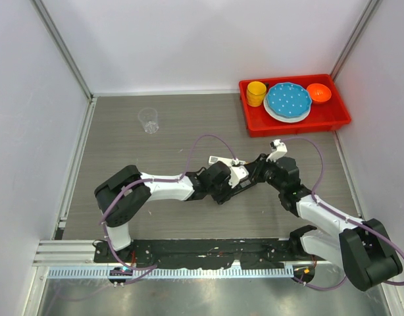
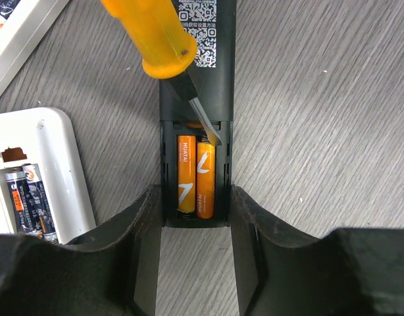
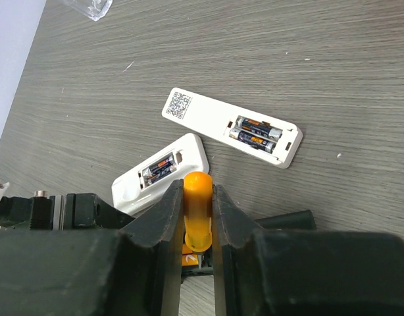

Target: Unload the batteries from the remote control

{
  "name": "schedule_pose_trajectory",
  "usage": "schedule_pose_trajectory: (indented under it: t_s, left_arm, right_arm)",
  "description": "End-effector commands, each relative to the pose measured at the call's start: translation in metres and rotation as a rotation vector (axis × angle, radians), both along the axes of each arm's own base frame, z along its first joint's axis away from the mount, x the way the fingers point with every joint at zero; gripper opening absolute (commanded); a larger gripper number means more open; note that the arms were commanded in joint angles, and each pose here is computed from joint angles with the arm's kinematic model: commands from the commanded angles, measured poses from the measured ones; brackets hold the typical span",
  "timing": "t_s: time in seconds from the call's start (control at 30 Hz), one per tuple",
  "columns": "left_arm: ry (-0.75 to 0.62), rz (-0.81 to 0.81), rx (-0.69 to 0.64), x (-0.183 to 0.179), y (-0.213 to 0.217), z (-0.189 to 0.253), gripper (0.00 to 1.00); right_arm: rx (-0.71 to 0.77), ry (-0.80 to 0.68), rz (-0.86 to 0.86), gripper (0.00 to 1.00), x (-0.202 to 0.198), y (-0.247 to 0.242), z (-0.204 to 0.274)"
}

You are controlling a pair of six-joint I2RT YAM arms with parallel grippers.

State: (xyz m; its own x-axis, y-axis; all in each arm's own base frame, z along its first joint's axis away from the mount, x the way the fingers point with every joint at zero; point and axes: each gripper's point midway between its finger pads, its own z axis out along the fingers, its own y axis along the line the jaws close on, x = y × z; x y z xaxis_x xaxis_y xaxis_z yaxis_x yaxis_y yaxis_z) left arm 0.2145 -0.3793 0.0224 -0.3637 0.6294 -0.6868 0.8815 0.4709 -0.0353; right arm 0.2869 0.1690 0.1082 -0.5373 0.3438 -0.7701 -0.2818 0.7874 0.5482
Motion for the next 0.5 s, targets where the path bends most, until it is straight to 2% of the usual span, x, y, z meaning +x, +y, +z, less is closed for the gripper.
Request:
schedule_pose_trajectory:
  t_s: [0.0,0.1,0.47]
  left_arm:
    - [0.058,-0.032,0.051,-0.013,0.006,-0.016,0.17]
    - [0.059,-0.032,0.052,-0.013,0.006,-0.016,0.11]
    - [0.059,-0.031,0.056,-0.013,0.007,-0.017,0.04]
  right_arm:
    - [0.013,-0.091,-0.016,0.01,0.008,0.002,0.021]
    - [0.001,-0.083,-0.018,0.01,0.008,0.001,0.017]
    - [-0.016,-0.106,-0.086,0.01,0.010,-0.011,0.017]
